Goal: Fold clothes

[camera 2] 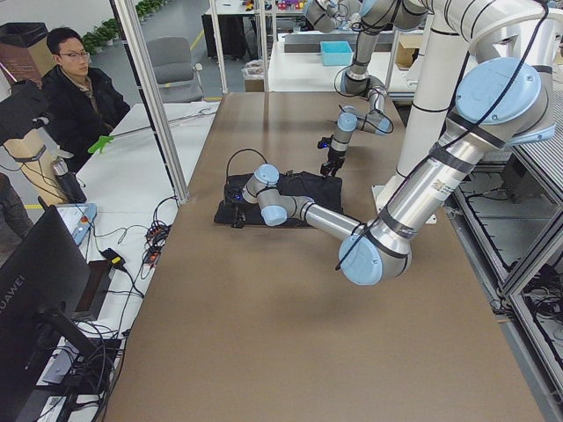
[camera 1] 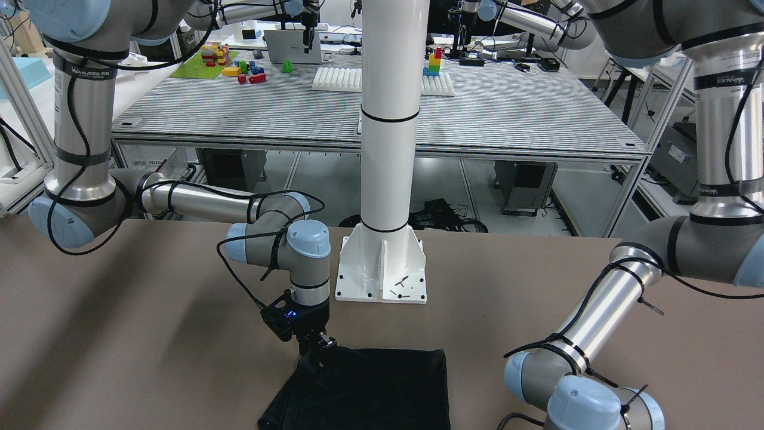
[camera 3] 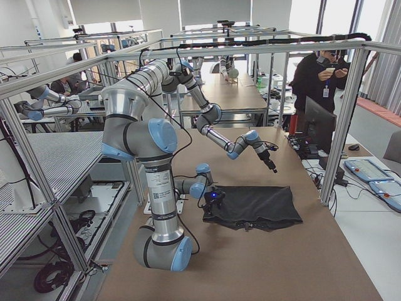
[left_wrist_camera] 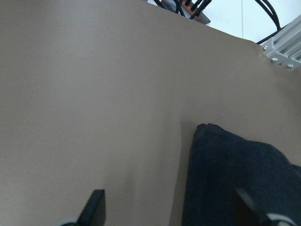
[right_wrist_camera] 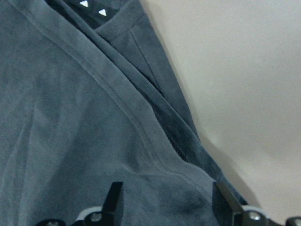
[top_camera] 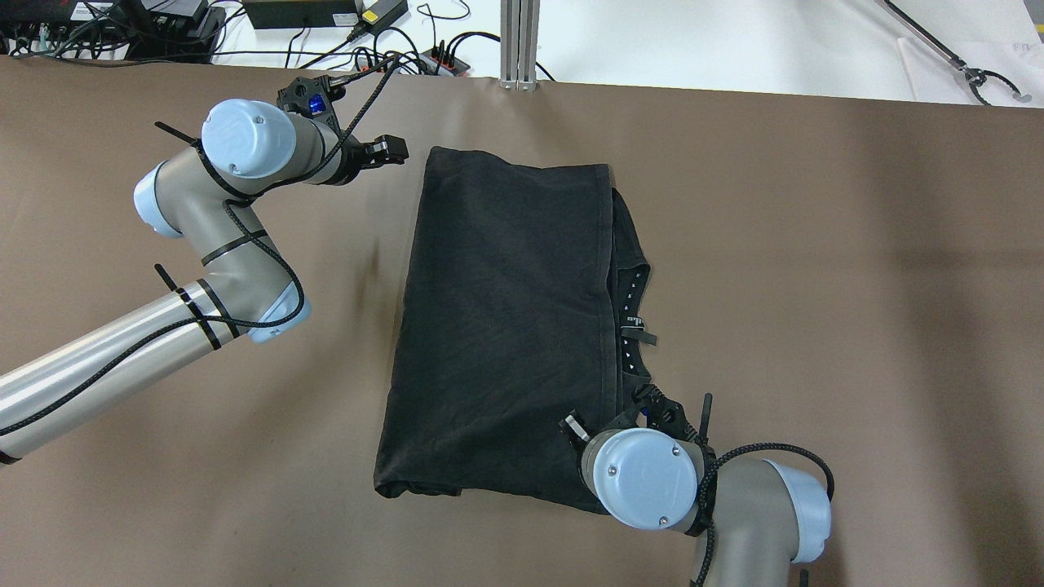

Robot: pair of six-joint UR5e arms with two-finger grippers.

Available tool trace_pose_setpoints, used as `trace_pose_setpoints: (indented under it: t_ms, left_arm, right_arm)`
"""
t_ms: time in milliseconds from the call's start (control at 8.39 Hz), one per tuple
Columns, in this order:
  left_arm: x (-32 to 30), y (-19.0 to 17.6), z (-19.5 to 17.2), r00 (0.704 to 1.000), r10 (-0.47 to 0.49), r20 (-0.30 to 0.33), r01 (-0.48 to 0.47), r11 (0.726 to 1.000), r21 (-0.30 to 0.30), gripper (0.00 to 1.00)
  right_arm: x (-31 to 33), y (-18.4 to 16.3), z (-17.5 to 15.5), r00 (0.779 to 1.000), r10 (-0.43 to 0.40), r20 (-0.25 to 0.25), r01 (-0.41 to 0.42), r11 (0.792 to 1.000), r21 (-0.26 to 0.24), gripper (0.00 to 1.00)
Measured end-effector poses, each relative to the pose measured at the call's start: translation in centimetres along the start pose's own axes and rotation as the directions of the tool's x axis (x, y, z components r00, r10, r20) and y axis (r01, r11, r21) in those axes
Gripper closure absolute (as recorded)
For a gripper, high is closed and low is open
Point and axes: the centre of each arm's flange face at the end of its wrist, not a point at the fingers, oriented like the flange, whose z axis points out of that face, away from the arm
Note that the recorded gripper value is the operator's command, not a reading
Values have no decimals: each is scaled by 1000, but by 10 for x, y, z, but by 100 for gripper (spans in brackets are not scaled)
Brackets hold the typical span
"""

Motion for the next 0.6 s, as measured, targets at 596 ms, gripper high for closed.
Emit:
trace_pose_setpoints:
  t_ms: [596]
  left_arm:
    - [-18, 8, -19, 1000, 2, -16, -2, 1000, 7, 6]
  right_arm:
    - [21, 17, 16, 1000, 7, 1, -7, 1000, -9, 33]
